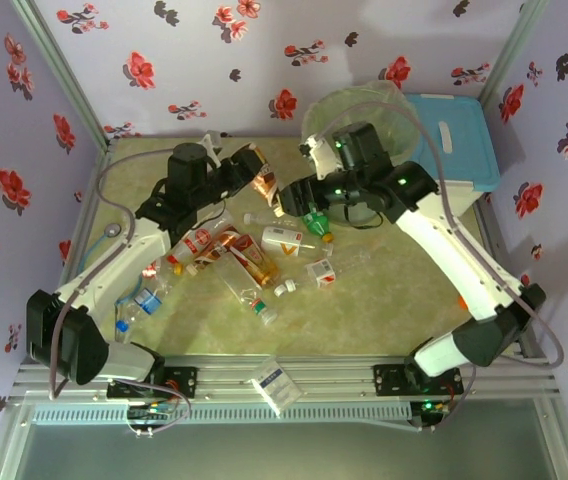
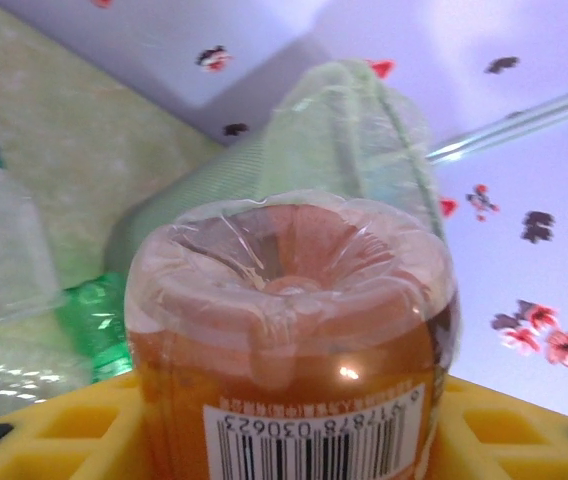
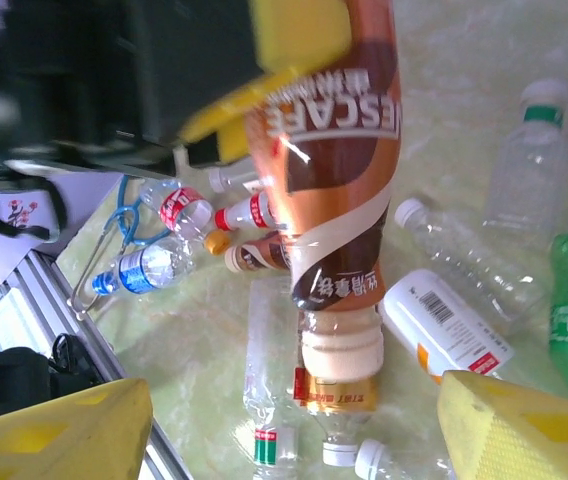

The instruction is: Put the plastic bottles in the bin

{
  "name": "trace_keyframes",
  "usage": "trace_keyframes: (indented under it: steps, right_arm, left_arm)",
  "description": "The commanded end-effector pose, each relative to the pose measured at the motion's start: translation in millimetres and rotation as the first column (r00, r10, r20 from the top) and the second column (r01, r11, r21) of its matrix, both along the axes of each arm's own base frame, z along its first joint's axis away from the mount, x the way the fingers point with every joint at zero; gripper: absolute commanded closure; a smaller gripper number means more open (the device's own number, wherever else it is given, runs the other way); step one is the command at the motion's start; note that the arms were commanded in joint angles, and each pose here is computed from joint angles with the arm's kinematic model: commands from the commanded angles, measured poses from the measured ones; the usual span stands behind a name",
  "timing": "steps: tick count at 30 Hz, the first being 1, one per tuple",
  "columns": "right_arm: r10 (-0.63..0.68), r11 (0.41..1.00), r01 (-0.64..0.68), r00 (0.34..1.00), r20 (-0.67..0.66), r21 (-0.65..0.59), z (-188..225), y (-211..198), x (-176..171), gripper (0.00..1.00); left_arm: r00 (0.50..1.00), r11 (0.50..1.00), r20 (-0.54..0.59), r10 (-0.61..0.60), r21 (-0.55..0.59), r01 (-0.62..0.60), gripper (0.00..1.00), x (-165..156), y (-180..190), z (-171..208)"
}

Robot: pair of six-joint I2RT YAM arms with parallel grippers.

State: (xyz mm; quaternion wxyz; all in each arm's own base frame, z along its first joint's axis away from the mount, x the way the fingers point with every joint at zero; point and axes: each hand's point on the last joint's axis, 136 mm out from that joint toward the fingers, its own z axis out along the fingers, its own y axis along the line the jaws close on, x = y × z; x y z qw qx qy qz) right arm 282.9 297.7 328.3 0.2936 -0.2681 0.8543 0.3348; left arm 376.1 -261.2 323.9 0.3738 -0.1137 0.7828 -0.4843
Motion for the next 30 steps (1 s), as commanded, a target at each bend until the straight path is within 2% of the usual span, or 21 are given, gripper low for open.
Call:
trace_keyframes:
  steps: [1, 6, 10, 13, 20, 23, 27, 28, 30]
  right_arm:
    - [0.024, 0.997, -0.021, 0.999, -0.043, 0.071, -2, 17, 2, 0.24]
    - [0.028, 0.999, -0.025, 0.997, -0.072, 0.041, -18, 25, 12, 0.30]
    - [-0.030, 0.999, 0.030, 0.998, -0.056, -0.012, -31, 20, 26, 0.39]
    - [-0.042, 0.999, 0.040, 0.998, -0.056, -0.030, -36, 19, 28, 0.41]
    - [-0.039, 0.999, 0.038, 0.998, -0.051, -0.023, -35, 20, 29, 0.60]
    - [-0.041, 0.999, 0.040, 0.998, -0.052, -0.022, -36, 21, 29, 0.66]
    - [-0.039, 0.999, 0.038, 0.998, -0.048, -0.022, -35, 20, 29, 0.68]
    - [-0.041, 0.999, 0.040, 0.998, -0.042, -0.019, -33, 20, 29, 0.69]
    - [-0.044, 0.999, 0.043, 0.998, -0.041, -0.025, -32, 18, 30, 0.69]
  left_arm:
    - [0.995, 0.993, 0.079, -0.068, -0.094, 0.076, 0.70, -6, -17, 30]
    - [0.994, 0.991, 0.054, -0.091, -0.096, 0.096, 0.71, -12, -27, 15]
    - [0.993, 0.989, 0.038, -0.114, -0.092, 0.117, 0.68, -17, -39, 4]
    - [0.993, 0.989, 0.029, -0.118, -0.090, 0.120, 0.68, -19, -41, -1]
    - [0.994, 0.990, 0.022, -0.110, -0.089, 0.111, 0.65, -22, -40, -5]
    - [0.994, 0.990, 0.023, -0.106, -0.094, 0.108, 0.64, -22, -39, -4]
    - [0.995, 0.990, 0.023, -0.102, -0.092, 0.104, 0.55, -20, -40, -6]
    - [0.995, 0.991, 0.025, -0.101, -0.091, 0.103, 0.49, -19, -40, -5]
    - [0.995, 0.992, 0.032, -0.095, -0.084, 0.098, 0.29, -18, -39, -4]
